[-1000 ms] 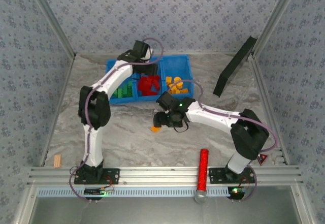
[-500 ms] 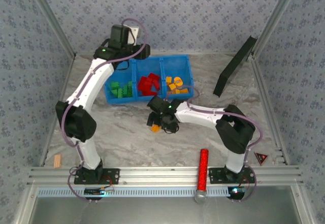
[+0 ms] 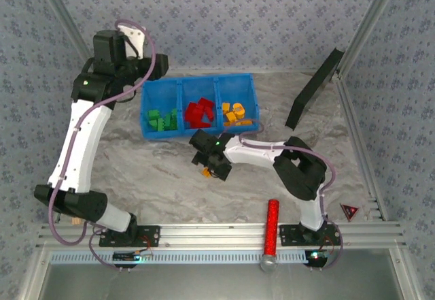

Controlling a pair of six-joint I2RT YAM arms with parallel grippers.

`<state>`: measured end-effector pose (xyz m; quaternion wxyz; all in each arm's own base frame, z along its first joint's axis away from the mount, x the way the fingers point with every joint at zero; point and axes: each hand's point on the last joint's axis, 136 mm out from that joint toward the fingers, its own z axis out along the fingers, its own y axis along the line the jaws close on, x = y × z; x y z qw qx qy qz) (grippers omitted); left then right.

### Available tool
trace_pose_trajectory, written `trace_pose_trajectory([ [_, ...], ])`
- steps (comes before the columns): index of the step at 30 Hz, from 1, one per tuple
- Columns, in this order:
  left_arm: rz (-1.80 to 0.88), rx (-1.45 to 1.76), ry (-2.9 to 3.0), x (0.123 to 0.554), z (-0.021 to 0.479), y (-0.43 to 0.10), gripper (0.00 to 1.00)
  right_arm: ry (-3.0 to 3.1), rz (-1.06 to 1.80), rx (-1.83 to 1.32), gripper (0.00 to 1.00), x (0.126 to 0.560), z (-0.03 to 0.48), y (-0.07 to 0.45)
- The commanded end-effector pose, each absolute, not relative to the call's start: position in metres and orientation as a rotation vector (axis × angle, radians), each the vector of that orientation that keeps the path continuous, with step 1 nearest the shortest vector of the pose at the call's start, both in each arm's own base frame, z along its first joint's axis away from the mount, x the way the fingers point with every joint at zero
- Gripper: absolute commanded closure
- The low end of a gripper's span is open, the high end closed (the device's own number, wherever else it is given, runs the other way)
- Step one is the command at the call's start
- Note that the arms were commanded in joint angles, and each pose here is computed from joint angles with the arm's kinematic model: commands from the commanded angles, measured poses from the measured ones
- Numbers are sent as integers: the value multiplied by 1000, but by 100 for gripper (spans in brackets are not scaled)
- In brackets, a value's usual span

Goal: Sort the legos into containers by color
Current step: Pick up the lego from the center of the table.

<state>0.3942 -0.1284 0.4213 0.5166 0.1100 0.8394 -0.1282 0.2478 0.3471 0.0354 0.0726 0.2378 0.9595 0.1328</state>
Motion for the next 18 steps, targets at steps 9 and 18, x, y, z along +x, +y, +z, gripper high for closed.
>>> trace_pose_trajectory([
  [9, -237, 192, 2005, 368, 420, -115, 1, 2881, 227, 700, 56, 259, 15, 331],
  [18, -117, 10, 1943, 347, 421, -69, 1, 2901, 156, 261, 64, 255, 55, 309],
])
